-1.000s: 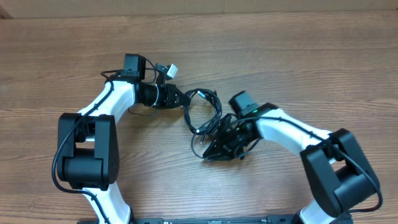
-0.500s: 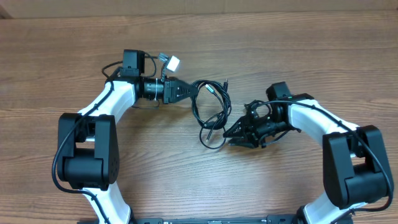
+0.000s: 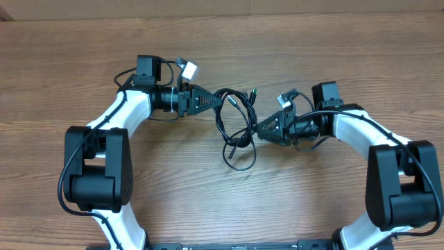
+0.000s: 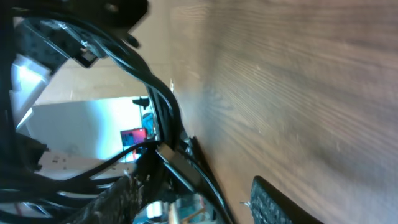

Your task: Untangle cables

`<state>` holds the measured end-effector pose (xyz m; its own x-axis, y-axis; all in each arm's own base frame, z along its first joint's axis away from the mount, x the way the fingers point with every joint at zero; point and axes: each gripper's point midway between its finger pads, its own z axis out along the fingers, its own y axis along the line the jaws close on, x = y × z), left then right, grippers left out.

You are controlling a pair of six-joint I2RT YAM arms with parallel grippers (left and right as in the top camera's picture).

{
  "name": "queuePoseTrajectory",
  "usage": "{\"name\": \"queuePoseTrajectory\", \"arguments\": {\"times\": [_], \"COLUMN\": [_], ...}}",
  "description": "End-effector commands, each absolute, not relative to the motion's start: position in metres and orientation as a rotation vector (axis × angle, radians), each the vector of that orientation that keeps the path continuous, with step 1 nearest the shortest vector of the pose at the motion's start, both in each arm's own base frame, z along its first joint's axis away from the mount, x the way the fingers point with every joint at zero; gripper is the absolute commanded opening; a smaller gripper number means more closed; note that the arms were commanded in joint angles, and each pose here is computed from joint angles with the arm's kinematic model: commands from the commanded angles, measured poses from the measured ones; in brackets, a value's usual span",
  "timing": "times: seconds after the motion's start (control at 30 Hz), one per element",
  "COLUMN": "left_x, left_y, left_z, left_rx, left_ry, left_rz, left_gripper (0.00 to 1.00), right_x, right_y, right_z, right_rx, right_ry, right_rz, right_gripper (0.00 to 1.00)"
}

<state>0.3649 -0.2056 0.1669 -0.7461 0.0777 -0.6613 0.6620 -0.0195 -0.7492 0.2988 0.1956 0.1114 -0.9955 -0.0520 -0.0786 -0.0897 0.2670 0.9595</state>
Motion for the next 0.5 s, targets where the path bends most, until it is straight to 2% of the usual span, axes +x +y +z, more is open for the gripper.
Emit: {"name": "queuePoseTrajectory", "arguments": {"times": [0.0, 0.1, 0.47], "left_x": [0.363, 0.364, 0.364], "left_y": [-0.203, -0.203, -0.203], "left_z": [0.172, 0.172, 0.171], "left_rx": [0.775, 0.776, 0.775], "left_ry": [1.78, 1.779, 1.782], "left_rz": [-1.858, -1.858, -1.856], "left_gripper": [0.04, 0.04, 0.04], "right_x": [0.305, 0.306, 0.293], "right_y": [0.198, 0.2, 0.212], "right_z": [0.119, 0.104, 0.092], "right_rx": [-0.135, 0.013, 0.004], "right_ry": [2.432, 2.568, 2.676], "right_rz": [1.922, 1.846, 1.779], "right_gripper": [0.46, 0.36, 0.39]}}
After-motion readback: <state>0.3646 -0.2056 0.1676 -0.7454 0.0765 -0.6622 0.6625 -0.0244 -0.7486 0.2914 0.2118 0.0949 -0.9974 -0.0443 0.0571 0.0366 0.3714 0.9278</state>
